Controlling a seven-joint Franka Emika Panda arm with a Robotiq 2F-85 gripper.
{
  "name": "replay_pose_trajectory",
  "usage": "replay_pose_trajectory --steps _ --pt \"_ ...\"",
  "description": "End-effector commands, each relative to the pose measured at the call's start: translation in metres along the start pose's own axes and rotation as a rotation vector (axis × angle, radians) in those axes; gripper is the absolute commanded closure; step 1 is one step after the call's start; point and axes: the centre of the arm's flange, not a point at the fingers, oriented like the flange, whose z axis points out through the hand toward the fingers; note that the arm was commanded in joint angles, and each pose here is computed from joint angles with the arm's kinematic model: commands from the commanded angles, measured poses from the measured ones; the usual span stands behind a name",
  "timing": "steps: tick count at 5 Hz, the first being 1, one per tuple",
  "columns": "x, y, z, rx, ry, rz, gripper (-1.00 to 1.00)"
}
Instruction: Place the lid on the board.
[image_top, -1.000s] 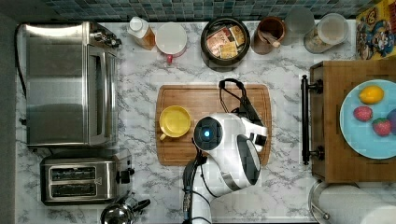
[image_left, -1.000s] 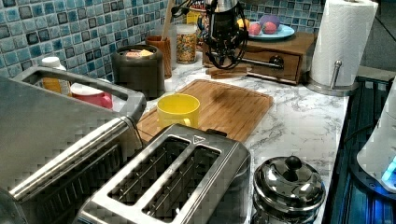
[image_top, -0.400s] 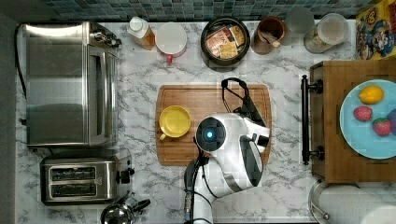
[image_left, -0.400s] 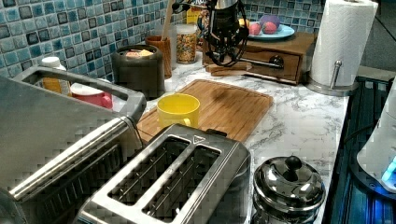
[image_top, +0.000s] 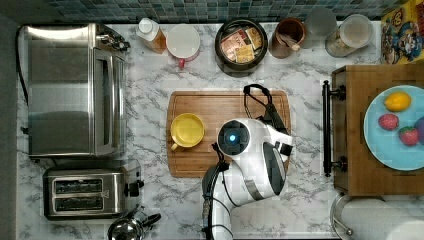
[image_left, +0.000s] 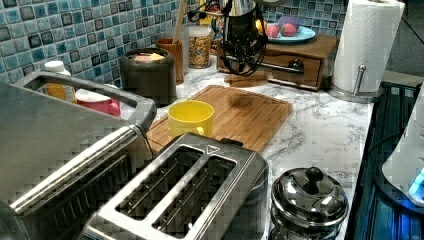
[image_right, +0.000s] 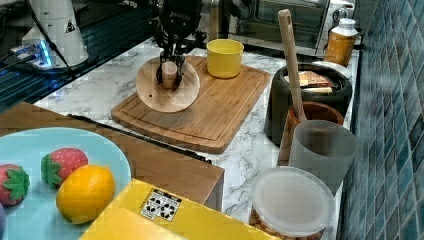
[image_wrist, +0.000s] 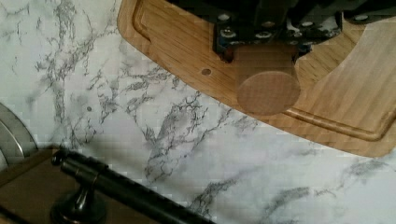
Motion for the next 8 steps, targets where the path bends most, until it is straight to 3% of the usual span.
replay_pose_trajectory --steps 1,2,5,8 --pt "0.040 -0.064 -0.049 0.169 0.100 0.032 -0.25" --pt "0.034 -0.067 -0.048 0.173 0.105 0.031 -1.00" --pt "0.027 -0.065 -0.066 0.176 0.050 0.020 -1.00" --pt "0.027 -0.065 -0.066 0.176 0.050 0.020 -1.00"
